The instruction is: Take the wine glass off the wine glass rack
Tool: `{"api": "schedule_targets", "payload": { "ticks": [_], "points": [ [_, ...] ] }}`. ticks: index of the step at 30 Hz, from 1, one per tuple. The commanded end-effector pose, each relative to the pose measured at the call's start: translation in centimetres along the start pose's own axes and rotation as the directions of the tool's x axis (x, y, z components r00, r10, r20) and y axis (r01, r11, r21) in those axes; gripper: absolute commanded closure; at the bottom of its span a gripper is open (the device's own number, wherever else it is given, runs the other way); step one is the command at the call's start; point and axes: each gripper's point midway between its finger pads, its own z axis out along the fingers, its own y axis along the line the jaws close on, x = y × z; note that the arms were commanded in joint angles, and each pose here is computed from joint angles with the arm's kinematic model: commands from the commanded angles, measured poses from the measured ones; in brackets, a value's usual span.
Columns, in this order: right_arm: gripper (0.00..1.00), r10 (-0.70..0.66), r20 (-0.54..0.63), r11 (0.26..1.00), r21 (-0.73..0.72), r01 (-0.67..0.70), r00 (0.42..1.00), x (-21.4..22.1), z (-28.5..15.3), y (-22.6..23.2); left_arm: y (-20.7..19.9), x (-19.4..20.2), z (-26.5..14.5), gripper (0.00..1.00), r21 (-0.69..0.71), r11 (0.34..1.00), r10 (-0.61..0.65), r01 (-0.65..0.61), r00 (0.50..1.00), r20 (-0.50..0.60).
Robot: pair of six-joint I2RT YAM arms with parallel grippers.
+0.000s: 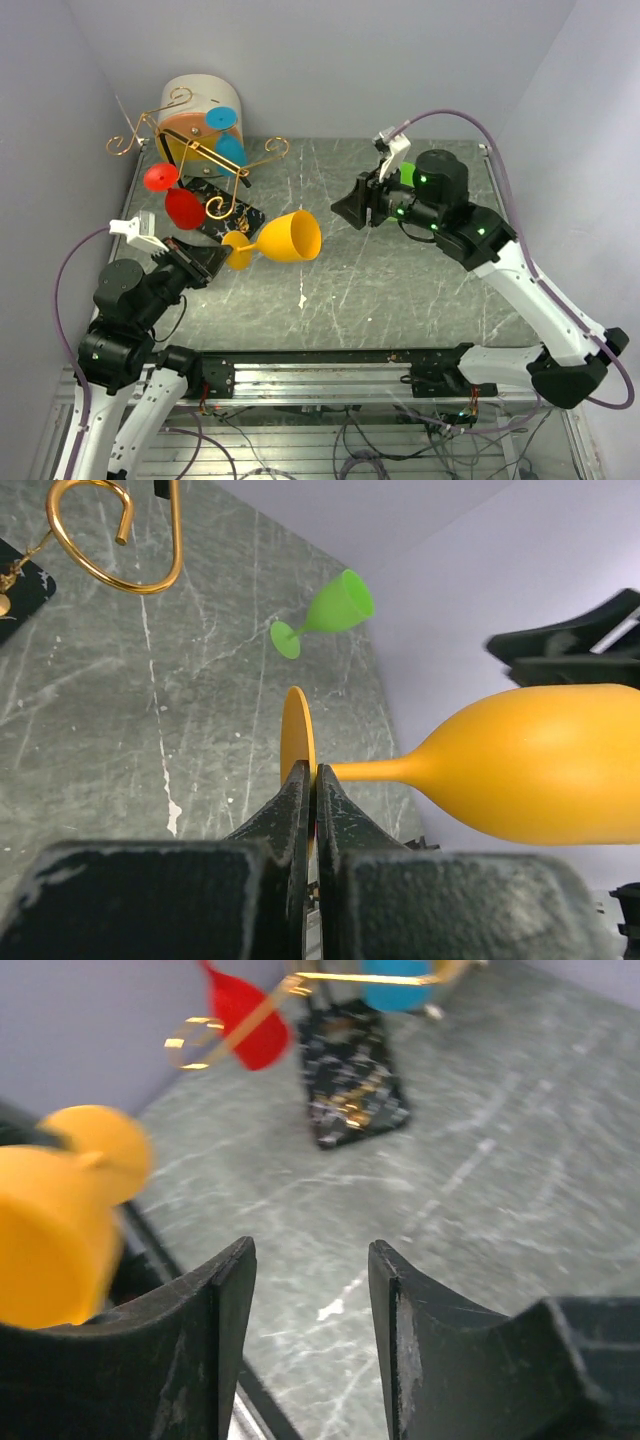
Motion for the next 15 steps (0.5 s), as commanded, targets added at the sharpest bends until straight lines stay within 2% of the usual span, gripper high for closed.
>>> {"api": "schedule_targets", "payload": {
  "ticks": [1,5,15],
  "points": [
    [0.5,0.023,0.073,0.928,-0.374,0.006,0.997,-3.4,-3.9,7.3,0.0,-0.8,0.0,0.93,-0.019,0.998,0.062,-0.062,0.998,0.02],
    [0.49,0.031,0.039,0.883,-0.469,-0.009,0.999,-3.3,-4.0,9.0,-0.4,-0.5,1.0,0.93,0.013,0.998,0.059,-0.059,0.998,-0.008],
    [0.5,0.037,-0.007,0.871,-0.49,-0.036,0.999,-2.1,-1.8,9.1,-1.6,-1.1,1.4,0.93,0.052,0.997,0.059,-0.058,0.998,-0.008]
  ]
}}
